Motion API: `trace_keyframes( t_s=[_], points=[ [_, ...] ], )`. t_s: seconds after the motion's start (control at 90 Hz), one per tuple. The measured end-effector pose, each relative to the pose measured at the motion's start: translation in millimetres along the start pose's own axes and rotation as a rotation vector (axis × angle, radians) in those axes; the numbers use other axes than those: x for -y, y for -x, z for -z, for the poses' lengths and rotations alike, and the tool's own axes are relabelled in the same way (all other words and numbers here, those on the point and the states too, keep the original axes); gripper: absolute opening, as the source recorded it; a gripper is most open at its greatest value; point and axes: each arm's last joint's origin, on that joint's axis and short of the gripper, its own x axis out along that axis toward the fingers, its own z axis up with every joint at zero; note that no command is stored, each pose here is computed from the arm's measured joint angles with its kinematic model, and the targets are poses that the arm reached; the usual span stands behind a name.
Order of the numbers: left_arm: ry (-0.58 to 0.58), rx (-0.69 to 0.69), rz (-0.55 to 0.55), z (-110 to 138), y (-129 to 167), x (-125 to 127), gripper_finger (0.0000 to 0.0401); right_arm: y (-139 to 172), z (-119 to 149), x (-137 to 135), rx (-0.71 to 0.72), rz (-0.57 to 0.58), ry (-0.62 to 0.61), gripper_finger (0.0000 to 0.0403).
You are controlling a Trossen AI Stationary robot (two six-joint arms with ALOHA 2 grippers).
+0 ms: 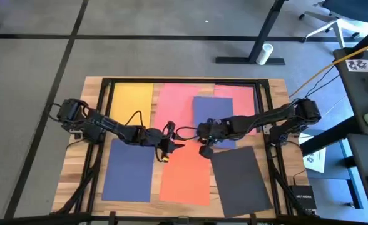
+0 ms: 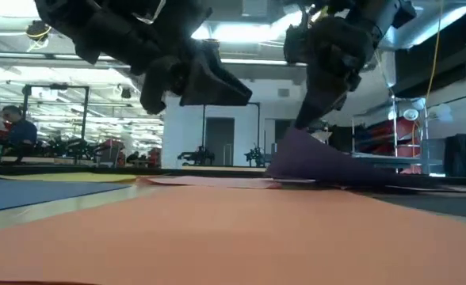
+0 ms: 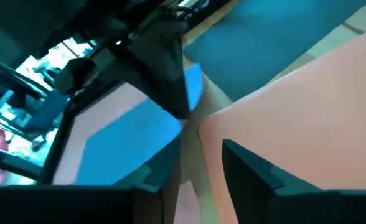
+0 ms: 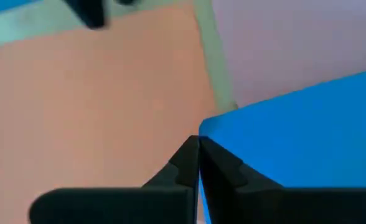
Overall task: Organize paper
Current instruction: Stack the violet paper on top of the violet paper
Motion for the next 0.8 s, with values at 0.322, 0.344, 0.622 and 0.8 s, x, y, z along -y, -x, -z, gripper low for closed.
trace_keyframes(
  t_s=[0.322, 0.344, 0.622, 0.8],
  points=[
    [-0.05, 0.065, 0.043, -4.4, -4.6, -4.7, 0.0106, 0.6, -9.2, -4.8, 0.084, -0.075, 0.004, 0.0],
    [-0.051, 0.066, 0.042, -5.5, -5.9, -5.0, 0.0106, 0.8, -10.1, -5.3, 0.093, -0.081, 0.004, 0.0],
    [-0.074, 0.038, 0.056, -5.4, -28.5, -0.3, 0.0106, 0.8, -12.9, -7.9, 0.113, -0.134, 0.007, 0.0],
    [-0.048, 0.022, 0.038, -4.7, -28.6, -1.3, 0.0106, 0.8, -13.0, -8.2, 0.112, -0.146, 0.008, 0.0]
  ],
)
